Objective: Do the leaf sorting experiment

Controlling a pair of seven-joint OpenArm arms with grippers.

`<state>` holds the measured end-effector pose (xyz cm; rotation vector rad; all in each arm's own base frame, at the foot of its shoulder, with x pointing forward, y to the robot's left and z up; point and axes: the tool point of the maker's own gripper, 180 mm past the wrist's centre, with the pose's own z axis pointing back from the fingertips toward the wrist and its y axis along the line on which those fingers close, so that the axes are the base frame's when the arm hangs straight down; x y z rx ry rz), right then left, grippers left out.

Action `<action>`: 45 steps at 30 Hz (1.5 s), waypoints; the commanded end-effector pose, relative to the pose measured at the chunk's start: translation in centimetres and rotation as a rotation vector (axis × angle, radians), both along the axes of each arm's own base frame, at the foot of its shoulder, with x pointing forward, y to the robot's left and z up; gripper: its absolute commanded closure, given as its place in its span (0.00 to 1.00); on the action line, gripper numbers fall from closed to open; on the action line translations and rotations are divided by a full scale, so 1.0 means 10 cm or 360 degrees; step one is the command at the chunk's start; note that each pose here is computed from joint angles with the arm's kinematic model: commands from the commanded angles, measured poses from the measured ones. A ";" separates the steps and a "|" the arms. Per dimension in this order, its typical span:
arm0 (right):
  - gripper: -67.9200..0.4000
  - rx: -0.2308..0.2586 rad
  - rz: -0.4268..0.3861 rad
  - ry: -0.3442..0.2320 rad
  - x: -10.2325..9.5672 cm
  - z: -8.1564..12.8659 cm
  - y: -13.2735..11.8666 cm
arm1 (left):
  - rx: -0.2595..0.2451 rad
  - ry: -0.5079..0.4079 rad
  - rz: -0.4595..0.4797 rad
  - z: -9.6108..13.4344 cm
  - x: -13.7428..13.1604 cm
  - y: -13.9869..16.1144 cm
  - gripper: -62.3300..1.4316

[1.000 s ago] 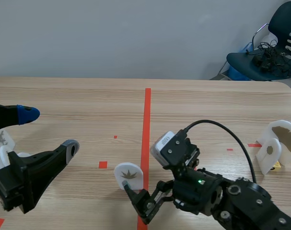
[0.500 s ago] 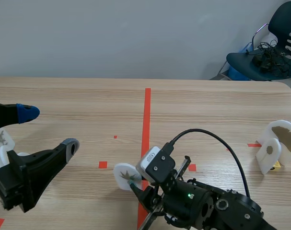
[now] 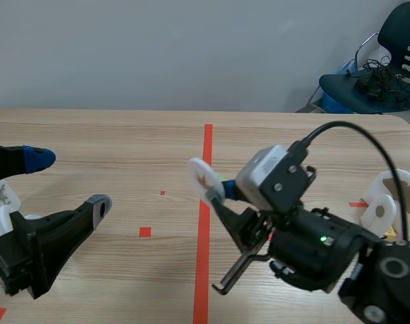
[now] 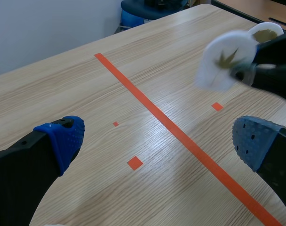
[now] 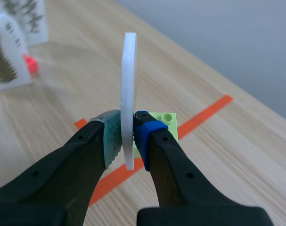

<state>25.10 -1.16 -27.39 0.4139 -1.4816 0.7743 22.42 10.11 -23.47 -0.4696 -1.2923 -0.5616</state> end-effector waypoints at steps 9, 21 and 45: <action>0.90 0.0129 -0.0553 0.0195 0.08 -0.12 -1.01 | -0.0032 -0.0055 -0.0009 0.12 0.02 -0.04 0.00; 0.90 0.0090 -0.0846 0.0357 0.28 -0.81 -1.68 | -0.0032 -0.0054 -0.0009 0.12 0.02 -0.04 0.00; 0.31 0.0246 -0.1034 0.0058 0.41 -0.29 -2.29 | -0.0032 -0.0055 -0.0009 0.12 0.02 -0.04 0.00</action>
